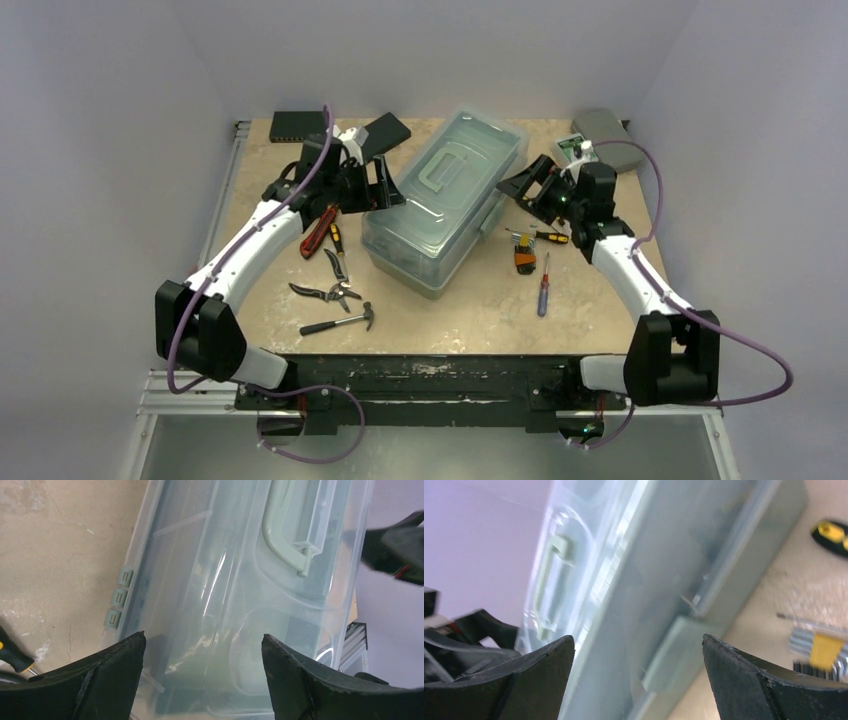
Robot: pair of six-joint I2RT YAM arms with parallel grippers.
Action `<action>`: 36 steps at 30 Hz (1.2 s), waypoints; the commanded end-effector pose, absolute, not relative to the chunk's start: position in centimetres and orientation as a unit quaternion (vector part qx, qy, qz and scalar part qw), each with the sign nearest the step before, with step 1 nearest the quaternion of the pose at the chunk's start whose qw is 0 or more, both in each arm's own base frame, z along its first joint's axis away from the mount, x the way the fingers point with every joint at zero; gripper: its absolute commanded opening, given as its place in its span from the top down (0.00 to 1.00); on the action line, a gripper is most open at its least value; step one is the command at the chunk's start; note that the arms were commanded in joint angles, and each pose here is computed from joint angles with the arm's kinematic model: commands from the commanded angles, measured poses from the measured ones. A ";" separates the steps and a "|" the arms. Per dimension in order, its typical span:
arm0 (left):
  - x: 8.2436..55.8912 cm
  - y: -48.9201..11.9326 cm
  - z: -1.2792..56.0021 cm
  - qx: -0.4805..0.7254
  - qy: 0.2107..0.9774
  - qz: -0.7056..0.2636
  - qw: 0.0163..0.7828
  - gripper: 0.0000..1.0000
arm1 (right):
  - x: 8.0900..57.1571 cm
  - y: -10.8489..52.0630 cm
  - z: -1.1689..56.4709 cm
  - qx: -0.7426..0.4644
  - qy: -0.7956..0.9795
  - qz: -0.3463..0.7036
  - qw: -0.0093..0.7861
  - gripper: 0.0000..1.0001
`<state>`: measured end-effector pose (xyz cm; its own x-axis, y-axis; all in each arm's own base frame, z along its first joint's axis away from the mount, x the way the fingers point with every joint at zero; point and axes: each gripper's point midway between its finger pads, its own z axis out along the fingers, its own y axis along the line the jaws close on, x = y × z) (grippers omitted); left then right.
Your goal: Pack the tool kit
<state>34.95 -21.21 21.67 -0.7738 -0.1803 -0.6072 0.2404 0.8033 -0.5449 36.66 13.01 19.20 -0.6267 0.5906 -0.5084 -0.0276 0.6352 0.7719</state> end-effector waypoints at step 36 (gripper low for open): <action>33.9 -22.0 23.9 0.017 0.873 -0.335 0.355 0.20 | 39.9 12.4 20.5 0.146 0.818 0.385 0.403 0.01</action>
<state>32.47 -23.17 20.80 -0.8111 -0.1675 -0.5604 0.2535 0.7627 -0.5949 41.18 12.71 22.54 -0.6157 0.5641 -0.5502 -0.0915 0.6423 0.7610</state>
